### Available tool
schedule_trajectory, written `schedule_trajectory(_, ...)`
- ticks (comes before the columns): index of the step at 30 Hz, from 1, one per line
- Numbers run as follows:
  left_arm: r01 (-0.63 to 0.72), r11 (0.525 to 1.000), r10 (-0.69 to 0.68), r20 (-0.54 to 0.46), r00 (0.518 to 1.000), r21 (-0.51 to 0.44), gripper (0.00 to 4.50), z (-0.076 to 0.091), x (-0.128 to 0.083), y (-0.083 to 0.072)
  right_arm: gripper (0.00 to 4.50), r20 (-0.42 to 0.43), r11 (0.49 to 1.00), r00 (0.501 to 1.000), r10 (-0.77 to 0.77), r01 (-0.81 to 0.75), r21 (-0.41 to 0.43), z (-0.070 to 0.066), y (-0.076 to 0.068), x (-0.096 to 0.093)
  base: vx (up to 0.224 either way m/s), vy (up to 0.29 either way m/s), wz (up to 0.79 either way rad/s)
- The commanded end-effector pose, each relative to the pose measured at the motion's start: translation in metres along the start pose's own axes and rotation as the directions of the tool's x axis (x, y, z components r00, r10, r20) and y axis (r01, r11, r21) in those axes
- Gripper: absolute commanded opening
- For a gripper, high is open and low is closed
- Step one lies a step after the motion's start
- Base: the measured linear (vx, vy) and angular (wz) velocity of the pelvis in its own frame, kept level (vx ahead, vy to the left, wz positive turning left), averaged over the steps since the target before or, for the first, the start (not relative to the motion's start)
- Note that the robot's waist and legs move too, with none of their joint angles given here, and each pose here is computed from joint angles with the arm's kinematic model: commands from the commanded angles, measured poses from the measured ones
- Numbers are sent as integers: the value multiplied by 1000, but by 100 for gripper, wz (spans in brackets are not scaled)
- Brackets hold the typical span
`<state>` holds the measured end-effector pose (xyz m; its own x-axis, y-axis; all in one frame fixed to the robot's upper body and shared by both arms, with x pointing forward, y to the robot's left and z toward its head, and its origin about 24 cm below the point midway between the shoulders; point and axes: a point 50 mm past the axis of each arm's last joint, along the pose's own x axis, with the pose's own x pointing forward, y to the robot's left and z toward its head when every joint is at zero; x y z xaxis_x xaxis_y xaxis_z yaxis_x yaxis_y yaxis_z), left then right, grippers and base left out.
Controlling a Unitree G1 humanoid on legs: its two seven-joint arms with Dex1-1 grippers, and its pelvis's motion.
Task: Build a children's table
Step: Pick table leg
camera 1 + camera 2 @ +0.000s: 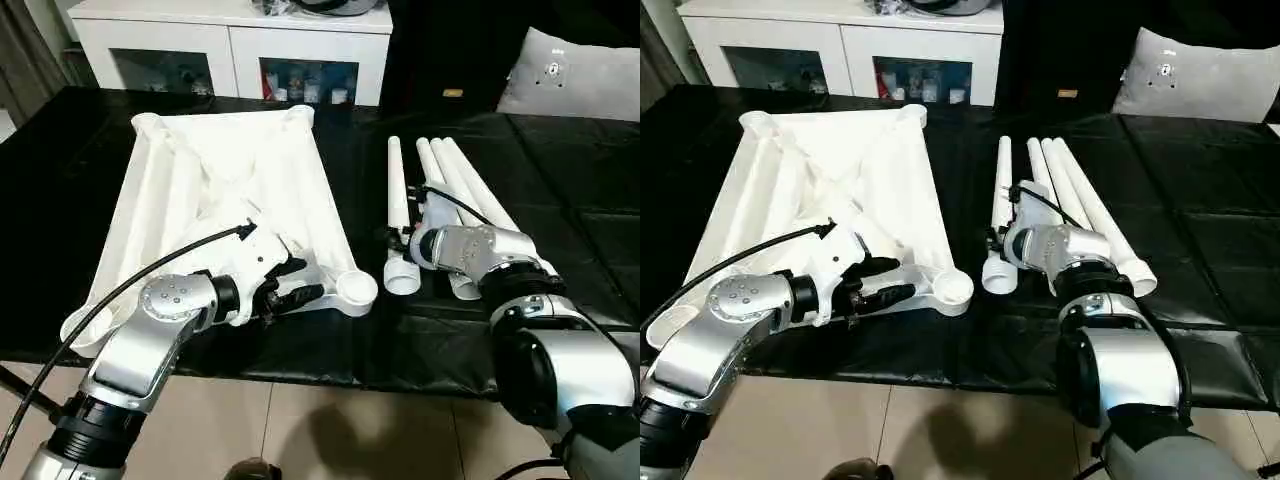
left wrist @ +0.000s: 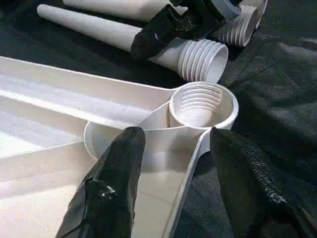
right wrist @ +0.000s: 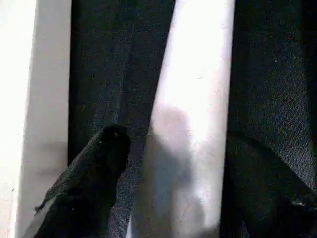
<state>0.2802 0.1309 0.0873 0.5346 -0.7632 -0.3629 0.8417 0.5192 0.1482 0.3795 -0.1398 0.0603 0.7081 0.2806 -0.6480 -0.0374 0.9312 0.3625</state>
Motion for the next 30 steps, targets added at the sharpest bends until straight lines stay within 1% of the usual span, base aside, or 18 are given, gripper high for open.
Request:
schedule_trajectory(1,-26,1000,26,25,999,3,244,6,0,3,286,-33,999,999,-11,12,40,-10,-5,3,0,0,0)
schedule_trajectory(6,-18,1000,17,18,1000,15,244,4,2,5,253,-38,996,999,-8,12,87,-16,-7,4,0,0,0)
schedule_trajectory(8,-19,1000,19,19,1000,14,244,5,3,5,224,-35,996,999,-15,18,92,-19,-10,5,0,0,0)
schedule_trajectory(10,-19,1000,19,20,1000,12,244,4,3,4,216,-24,992,1000,14,-11,126,-23,-10,6,0,0,0)
schedule_trajectory(13,-22,1000,22,20,1000,11,244,3,4,3,205,-29,992,1000,5,-1,124,-28,-12,7,0,0,0)
schedule_trajectory(14,-26,1000,26,22,999,13,244,3,5,3,202,4,992,1000,18,-18,128,-27,-12,7,0,0,0)
schedule_trajectory(15,-37,999,37,30,999,19,244,3,5,2,199,82,996,996,39,-46,81,-23,-11,7,0,0,0)
schedule_trajectory(17,-56,998,56,44,997,18,244,4,6,2,197,213,1000,977,16,-17,2,-14,-13,4,0,0,0)
schedule_trajectory(19,-101,995,100,85,991,14,244,8,8,4,196,253,996,963,89,-94,6,-7,-9,-1,0,0,0)
schedule_trajectory(20,-101,995,100,85,991,14,244,8,8,4,194,253,996,963,89,-94,6,-7,-9,-1,0,0,0)
schedule_trajectory(21,-137,991,135,105,985,10,244,10,9,7,193,286,990,949,129,-141,24,-2,-7,-5,0,0,0)
schedule_trajectory(23,-224,975,223,156,962,-12,244,17,10,16,192,341,966,913,223,-255,51,7,-3,-13,0,0,0)
schedule_trajectory(24,-298,953,304,206,930,-63,244,27,11,28,192,421,921,844,334,-386,44,16,2,-25,0,0,0)
schedule_trajectory(26,-326,936,351,265,898,-137,270,37,11,37,190,461,882,781,420,-471,-5,19,5,-34,0,0,0)
schedule_trajectory(27,-323,928,366,291,884,-186,270,43,11,40,190,469,858,751,464,-514,-25,20,6,-38,0,0,0)
schedule_trajectory(28,-256,914,364,360,859,-314,277,57,13,43,190,495,788,665,559,-612,-67,20,7,-49,0,0,0)
schedule_trajectory(29,-256,914,364,360,859,-314,282,57,13,43,190,495,788,665,559,-612,-67,20,7,-49,0,0,0)
schedule_trajectory(30,-196,899,359,402,843,-393,295,68,16,44,189,504,733,596,625,-670,-117,18,7,-57,0,0,0)
